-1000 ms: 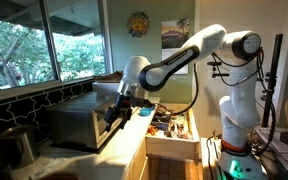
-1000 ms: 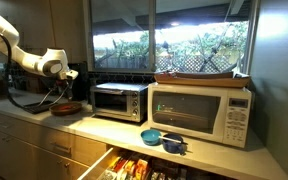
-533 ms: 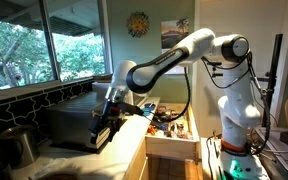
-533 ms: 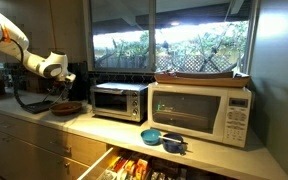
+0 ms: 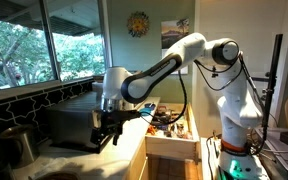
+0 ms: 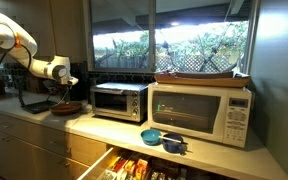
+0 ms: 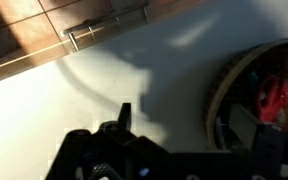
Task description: Put the basket on top of the toaster oven
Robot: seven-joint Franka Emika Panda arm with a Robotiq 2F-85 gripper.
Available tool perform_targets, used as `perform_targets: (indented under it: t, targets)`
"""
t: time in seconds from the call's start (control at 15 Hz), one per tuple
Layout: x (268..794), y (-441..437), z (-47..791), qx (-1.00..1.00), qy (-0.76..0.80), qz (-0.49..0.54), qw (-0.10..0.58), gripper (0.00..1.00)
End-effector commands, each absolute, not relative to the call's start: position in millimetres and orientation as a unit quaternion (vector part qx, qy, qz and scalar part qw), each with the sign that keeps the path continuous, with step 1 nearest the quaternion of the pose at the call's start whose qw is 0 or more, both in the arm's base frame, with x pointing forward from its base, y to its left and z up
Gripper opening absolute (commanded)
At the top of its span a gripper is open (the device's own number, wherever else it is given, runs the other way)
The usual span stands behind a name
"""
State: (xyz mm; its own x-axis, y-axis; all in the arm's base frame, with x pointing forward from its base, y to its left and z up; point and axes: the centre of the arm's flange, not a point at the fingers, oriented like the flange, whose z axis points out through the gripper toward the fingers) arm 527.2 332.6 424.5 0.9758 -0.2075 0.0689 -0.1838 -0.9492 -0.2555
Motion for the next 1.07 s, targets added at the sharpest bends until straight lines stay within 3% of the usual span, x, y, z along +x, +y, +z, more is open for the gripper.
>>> perform_targets:
  t: [0.0,0.27,0.4,0.67,1.0]
  targets:
    - [570,384,403,-0.995,0.071,-0.046,0.059,1.00]
    - [580,439,385,-0.997,-0.007,-0.083,-0.004,1.00]
    - [557,419,385,-0.997,-0.003,-0.081,0.021,1.00]
    - [562,442,384,-0.995,-0.030,-0.088,0.030,1.00]
    - [576,439,363,-0.986,0.050,-0.148,0.064,1.00]
